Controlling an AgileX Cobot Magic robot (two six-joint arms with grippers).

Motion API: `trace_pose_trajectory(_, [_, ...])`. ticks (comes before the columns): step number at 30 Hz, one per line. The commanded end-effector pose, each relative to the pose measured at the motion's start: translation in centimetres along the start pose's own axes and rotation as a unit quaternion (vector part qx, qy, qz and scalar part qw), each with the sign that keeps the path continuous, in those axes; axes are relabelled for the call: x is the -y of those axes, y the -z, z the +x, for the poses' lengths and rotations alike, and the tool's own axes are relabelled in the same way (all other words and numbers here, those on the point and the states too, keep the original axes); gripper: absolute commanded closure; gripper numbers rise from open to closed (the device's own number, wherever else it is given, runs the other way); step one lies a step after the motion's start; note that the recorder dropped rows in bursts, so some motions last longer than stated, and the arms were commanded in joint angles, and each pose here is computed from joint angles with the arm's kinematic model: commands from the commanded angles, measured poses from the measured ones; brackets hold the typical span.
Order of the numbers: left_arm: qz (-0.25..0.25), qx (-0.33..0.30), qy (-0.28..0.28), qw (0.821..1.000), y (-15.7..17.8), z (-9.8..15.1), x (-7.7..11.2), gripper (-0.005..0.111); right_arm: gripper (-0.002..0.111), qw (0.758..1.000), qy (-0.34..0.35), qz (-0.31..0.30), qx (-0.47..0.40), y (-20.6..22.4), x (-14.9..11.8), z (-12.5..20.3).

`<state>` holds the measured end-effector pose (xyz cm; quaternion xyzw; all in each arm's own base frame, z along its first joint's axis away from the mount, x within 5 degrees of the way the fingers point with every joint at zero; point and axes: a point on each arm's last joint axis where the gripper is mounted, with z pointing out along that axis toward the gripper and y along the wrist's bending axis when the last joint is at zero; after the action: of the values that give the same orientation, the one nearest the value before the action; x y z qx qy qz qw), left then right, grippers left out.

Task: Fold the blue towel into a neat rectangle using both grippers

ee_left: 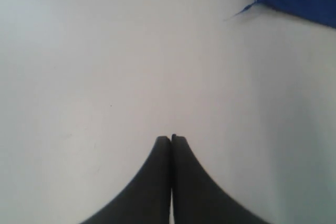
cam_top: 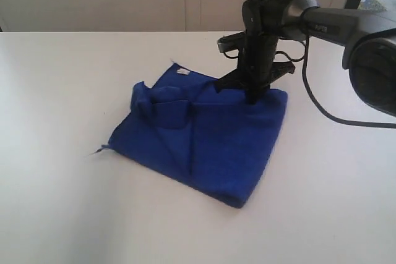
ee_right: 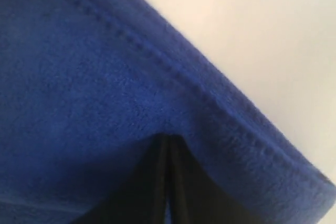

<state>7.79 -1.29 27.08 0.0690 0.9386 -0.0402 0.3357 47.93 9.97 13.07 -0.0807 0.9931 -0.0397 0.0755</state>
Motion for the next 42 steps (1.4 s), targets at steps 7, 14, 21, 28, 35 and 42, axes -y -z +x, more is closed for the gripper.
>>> trace_pose_trajectory(7, [0.003, -0.001, 0.002, 1.000, 0.0, 0.2, 0.1, 0.107, 0.108, 0.992, 0.016, 0.055, -0.111, -1.0, 1.7, 3.5])
trace_pose_trajectory(14, [0.003, -0.001, 0.002, 1.000, 0.0, 0.2, 0.1, 0.107, 0.108, 0.990, 0.022, 0.055, -0.130, 0.5, 1.9, 5.7])
trace_pose_trajectory(21, [0.003, -0.001, 0.002, 1.000, 0.0, 0.2, 0.1, 0.107, 0.108, 0.996, 0.061, 0.045, -0.052, 7.6, 0.5, 5.6])
trace_pose_trajectory(28, [0.003, -0.001, 0.002, 1.000, 0.0, 0.2, 0.1, 0.107, 0.108, 0.983, 0.161, -0.070, 0.060, 11.5, -7.2, 5.7])
trace_pose_trajectory(35, [0.003, -0.001, 0.002, 1.000, 0.0, 0.2, 0.1, 0.107, 0.108, 0.964, 0.215, -0.124, 0.099, 9.6, -14.4, 6.3])
trace_pose_trajectory(42, [0.003, -0.001, 0.002, 1.000, 0.0, 0.2, 0.1, 0.107, 0.108, 0.961, 0.237, -0.122, 0.071, 5.1, -17.3, 6.8])
